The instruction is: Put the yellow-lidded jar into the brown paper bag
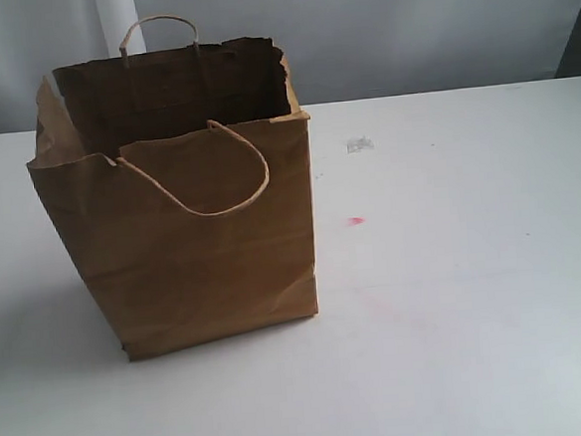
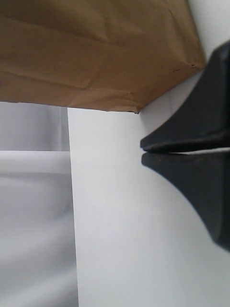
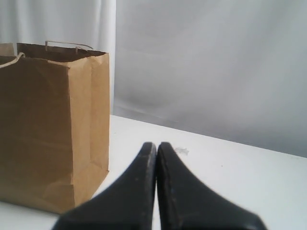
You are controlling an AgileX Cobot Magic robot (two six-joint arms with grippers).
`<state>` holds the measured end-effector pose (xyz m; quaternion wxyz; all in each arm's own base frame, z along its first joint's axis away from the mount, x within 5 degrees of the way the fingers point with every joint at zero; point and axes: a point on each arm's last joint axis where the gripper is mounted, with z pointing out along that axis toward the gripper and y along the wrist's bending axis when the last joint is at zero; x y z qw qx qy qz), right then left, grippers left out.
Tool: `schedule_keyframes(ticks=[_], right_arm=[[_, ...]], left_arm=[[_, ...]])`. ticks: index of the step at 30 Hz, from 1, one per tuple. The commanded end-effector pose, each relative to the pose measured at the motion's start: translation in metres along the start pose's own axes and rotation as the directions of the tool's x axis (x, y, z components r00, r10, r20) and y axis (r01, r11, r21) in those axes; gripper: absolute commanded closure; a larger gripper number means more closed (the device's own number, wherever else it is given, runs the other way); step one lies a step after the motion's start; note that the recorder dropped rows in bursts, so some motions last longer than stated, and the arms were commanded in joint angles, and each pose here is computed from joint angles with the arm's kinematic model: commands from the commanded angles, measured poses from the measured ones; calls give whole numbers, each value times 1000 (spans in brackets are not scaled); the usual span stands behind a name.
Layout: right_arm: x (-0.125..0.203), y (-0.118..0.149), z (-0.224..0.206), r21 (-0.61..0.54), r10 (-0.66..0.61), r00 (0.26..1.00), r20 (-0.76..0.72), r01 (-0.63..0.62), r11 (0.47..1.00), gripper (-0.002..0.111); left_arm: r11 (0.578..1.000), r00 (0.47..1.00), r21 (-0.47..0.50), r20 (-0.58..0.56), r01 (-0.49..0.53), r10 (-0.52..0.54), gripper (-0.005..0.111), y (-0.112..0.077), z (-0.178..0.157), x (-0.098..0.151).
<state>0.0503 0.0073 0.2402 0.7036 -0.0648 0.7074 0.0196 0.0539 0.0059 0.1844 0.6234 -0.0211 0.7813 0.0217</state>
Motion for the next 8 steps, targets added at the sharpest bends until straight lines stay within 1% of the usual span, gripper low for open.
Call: schedule_keyframes(ticks=[1, 8], right_arm=[[2, 0, 0, 7, -2, 1000, -7, 2, 1000, 108], [2, 0, 0, 7, 0, 1000, -7, 0, 1000, 108]], left_arm=[[1000, 1000, 8, 8, 6, -6, 106, -1, 0, -1], [1000, 1000, 8, 8, 6, -6, 106, -1, 0, -1]])
